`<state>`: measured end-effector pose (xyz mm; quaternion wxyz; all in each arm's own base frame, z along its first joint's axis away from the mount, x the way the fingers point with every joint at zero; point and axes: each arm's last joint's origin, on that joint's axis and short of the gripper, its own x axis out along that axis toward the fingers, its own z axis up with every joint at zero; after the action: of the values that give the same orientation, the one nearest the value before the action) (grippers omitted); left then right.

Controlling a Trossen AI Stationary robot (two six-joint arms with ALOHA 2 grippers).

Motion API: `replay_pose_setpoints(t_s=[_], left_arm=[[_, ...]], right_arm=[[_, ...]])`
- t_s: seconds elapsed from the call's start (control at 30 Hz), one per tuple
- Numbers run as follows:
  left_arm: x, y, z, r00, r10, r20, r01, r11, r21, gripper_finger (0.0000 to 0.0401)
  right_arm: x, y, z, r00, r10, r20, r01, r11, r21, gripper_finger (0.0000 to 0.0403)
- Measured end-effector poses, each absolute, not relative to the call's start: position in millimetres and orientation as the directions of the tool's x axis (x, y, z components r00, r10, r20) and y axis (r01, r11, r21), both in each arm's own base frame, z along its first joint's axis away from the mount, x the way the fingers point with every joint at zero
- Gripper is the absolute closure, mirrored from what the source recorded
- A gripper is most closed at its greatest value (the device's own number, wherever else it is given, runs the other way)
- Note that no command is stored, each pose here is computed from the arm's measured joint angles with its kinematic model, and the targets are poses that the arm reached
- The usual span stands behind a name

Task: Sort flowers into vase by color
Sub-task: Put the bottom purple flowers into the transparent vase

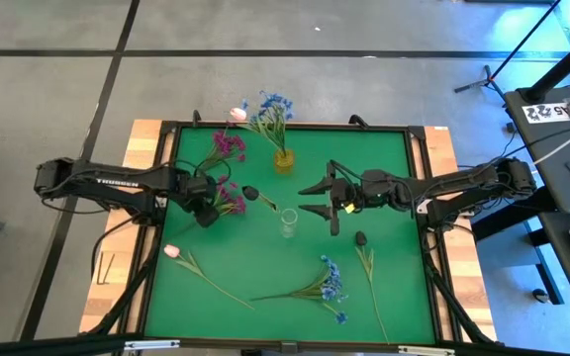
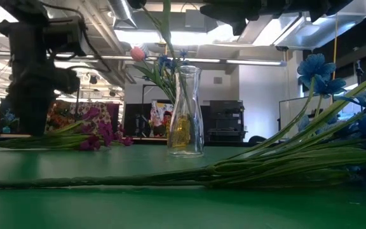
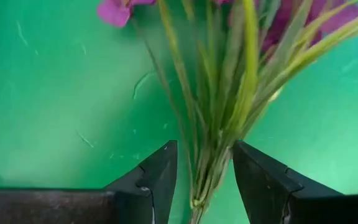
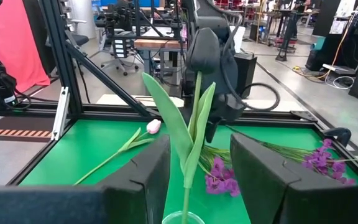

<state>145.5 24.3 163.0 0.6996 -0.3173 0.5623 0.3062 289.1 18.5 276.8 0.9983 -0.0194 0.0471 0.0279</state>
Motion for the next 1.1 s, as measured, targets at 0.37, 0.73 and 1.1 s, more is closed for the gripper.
replay_pose_setpoints(t_s=[0.37,0.73,1.1], left_arm=[[146.6,19.2,143.7,0.137,0.103,-0.985,-0.823,0.565,-0.055,0.0251],[151.4,20.0,144.9,0.182,0.167,-0.969,-0.831,0.553,-0.061,0.0295],[160.0,22.3,153.1,0.241,0.221,-0.945,-0.821,0.566,-0.076,0.0391]], right_arm=[[289.0,18.3,275.9,0.993,0.048,-0.104,-0.052,0.998,-0.037,0.0236],[289.0,17.5,275.1,0.994,0.021,-0.112,-0.025,0.999,-0.04,0.0236],[280.6,17.6,286.6,0.997,0.031,-0.074,-0.034,0.999,-0.038,0.0236]])
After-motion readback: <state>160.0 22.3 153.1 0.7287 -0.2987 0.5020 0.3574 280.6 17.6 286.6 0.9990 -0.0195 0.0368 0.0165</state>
